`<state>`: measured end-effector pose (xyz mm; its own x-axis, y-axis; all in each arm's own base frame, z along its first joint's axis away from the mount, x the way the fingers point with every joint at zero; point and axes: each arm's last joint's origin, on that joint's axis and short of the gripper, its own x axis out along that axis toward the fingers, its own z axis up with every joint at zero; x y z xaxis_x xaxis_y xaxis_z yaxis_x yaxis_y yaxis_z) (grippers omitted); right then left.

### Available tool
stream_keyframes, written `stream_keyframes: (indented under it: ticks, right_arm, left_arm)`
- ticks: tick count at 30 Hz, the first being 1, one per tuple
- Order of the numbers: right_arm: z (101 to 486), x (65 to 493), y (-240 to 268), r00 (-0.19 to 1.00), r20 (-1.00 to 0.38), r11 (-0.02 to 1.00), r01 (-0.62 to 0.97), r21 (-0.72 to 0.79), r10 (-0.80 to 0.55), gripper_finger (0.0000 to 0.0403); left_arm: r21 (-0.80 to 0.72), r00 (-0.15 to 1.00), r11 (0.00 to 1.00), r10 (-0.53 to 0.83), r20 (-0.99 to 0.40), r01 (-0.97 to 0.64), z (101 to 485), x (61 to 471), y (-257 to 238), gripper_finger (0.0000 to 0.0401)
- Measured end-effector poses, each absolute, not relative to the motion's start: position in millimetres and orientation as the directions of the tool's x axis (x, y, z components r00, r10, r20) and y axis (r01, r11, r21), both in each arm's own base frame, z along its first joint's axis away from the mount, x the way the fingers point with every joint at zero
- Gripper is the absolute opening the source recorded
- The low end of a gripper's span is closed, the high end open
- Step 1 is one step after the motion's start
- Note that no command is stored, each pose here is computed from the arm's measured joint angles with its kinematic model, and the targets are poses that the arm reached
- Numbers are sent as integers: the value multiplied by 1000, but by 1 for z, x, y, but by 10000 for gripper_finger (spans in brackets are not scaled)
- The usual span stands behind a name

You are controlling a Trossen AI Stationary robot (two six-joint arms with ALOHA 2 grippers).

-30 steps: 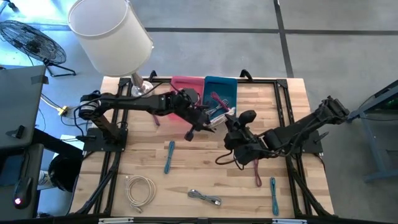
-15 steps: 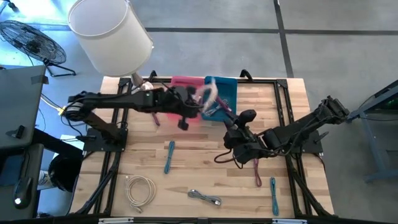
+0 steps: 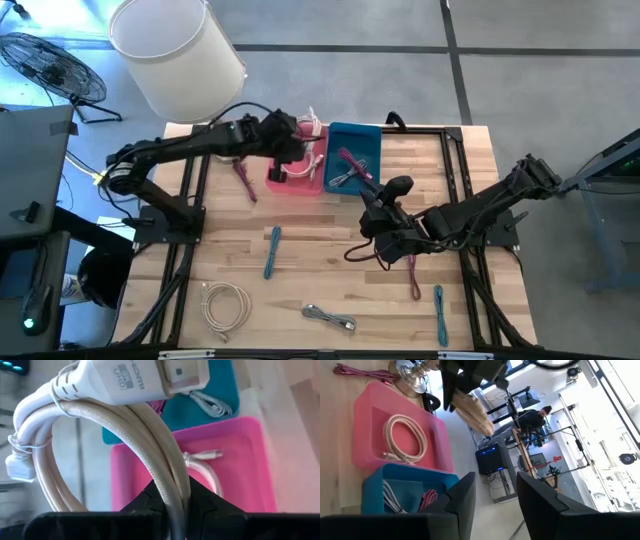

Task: Pick & Place USB Port
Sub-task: Put the right light brown hdmi cable into the pink bin

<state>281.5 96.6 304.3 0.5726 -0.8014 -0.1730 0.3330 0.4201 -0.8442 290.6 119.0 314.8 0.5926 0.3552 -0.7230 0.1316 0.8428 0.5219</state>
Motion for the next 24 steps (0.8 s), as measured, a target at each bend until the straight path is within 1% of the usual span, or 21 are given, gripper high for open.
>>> stream_keyframes:
  ticks: [3, 8, 11, 15, 20, 22, 24]
  right_arm:
    - [304, 281, 97, 573, -173, 420, 333, -844, -801, 133]
    - [304, 281, 97, 573, -174, 421, 333, -844, -801, 133]
    - [304, 282, 97, 574, -175, 423, 332, -843, -800, 133]
    - [303, 280, 96, 571, -180, 430, 339, -837, -801, 133]
    - [302, 279, 96, 567, -185, 435, 345, -832, -803, 133]
    - [302, 279, 96, 567, -185, 436, 346, -831, -803, 133]
    - [301, 279, 96, 567, -185, 436, 346, -831, -803, 133]
  left_arm:
    - [457, 582, 881, 307, -753, 127, 305, 294, 127, 33]
    - [395, 533, 905, 261, -805, 154, 283, 303, 134, 85]
    - [375, 465, 910, 259, -846, 176, 268, 308, 137, 96]
    - [375, 391, 909, 283, -876, 183, 252, 313, 140, 100]
    - [416, 375, 893, 331, -866, 173, 251, 314, 142, 102]
    - [454, 348, 877, 381, -857, 158, 251, 313, 144, 102]
    - [517, 299, 845, 462, -835, 136, 252, 312, 146, 102]
